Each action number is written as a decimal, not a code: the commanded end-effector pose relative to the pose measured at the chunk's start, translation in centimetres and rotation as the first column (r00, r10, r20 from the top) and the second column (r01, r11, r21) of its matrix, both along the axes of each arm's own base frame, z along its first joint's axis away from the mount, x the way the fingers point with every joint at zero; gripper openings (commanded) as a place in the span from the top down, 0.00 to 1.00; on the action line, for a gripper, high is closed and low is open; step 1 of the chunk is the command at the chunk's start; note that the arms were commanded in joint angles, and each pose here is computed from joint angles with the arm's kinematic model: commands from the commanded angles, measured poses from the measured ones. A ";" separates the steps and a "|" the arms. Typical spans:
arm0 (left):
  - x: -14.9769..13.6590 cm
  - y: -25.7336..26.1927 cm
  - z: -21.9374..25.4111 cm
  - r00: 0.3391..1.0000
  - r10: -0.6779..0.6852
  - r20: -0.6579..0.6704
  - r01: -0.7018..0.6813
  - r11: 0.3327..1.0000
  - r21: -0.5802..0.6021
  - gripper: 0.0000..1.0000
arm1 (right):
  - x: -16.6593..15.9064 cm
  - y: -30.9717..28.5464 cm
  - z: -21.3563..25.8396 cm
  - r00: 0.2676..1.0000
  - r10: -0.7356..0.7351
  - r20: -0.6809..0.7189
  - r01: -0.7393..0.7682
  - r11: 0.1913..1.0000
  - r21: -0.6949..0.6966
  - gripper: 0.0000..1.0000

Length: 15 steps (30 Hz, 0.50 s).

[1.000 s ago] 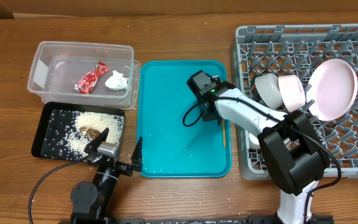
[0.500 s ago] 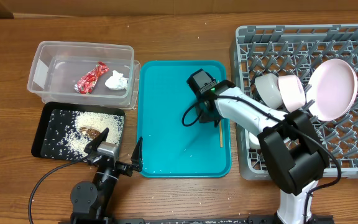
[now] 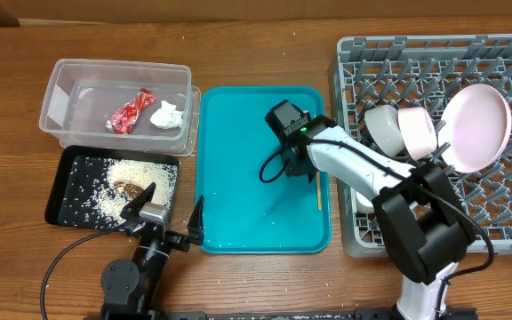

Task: Sort waste into correct bins and load items into the dishwasher
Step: 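Return the right gripper to the remaining chopstick on the tray, then grasp the second chopstick and place it in the rack, right gripper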

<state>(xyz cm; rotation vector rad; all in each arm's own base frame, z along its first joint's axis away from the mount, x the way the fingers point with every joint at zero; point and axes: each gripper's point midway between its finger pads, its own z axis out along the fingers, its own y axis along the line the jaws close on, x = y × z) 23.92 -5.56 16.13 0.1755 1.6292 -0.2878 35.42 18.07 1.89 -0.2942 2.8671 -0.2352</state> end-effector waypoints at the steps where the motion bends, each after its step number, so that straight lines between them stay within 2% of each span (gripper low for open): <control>1: -0.1 -0.1 0.1 1.000 -0.011 0.014 0.010 1.000 0.017 0.00 | 0.9 -1.1 1.2 0.998 -0.037 0.045 0.037 0.999 -0.001 0.73; 10: -0.1 -0.1 0.1 1.000 -0.010 0.014 0.010 1.000 0.017 0.00 | 1.3 -2.9 -0.8 0.995 -0.095 0.004 0.095 0.995 -0.017 0.73; 15: -0.1 -0.1 0.1 1.000 -0.011 0.014 0.010 1.000 0.017 0.00 | -0.2 -1.0 -2.2 0.994 -0.063 -0.087 0.068 0.996 0.060 0.80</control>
